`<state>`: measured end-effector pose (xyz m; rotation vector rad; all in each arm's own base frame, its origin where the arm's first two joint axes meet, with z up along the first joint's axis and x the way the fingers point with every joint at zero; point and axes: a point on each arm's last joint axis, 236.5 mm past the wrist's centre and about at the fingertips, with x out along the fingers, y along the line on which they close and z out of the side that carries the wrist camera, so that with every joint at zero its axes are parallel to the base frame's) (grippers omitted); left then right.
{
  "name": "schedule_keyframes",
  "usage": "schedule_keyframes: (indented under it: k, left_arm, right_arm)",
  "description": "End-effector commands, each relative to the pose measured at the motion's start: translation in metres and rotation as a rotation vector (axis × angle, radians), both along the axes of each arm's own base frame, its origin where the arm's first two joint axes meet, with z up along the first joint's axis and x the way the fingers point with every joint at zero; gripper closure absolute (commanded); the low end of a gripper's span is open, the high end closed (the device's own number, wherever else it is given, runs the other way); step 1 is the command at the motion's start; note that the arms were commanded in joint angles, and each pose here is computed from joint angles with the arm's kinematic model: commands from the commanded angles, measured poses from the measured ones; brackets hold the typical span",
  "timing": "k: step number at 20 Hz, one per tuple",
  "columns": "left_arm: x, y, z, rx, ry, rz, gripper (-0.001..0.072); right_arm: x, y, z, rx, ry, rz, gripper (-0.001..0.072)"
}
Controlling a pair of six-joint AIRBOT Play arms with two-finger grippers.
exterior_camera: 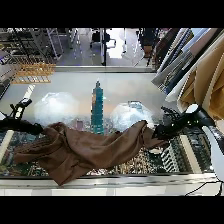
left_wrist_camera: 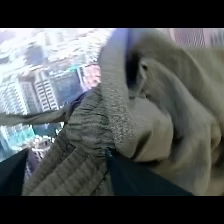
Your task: Fold the clothes and pants, and hang the long-sleeved shirts on hangers.
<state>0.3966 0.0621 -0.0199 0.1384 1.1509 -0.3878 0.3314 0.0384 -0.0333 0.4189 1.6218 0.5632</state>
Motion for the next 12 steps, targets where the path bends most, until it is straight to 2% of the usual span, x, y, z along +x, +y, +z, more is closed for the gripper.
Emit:
schedule_keyframes:
  k: [1,4,6,10,12]
  left_arm:
    - [-0.003,-0.013,0.002,0.017,-0.063,-0.25,0.0117]
    - [-0.011,-0.031,0.008,-0.12,-0.032,-0.208,0.0105]
    - [-0.016,-0.03,0.01,-0.262,0.033,-0.04,0.0105]
    - [-0.007,-0.002,0.005,-0.626,0.083,0.271,0.0105]
    - [-0.005,0.008,-0.007,-0.768,0.116,0.361,0.0104]
  right_arm:
    - [-0.011,0.008,0.008,0.091,0.03,0.013,0.0187]
    - [-0.011,0.009,0.009,0.095,0.029,0.011,0.019]
    - [-0.01,0.009,0.008,0.092,0.024,0.008,0.0192]
    - [-0.002,0.005,0.004,0.07,-0.004,-0.009,0.0192]
    - [0.002,0.004,0.003,0.063,-0.017,-0.018,0.0192]
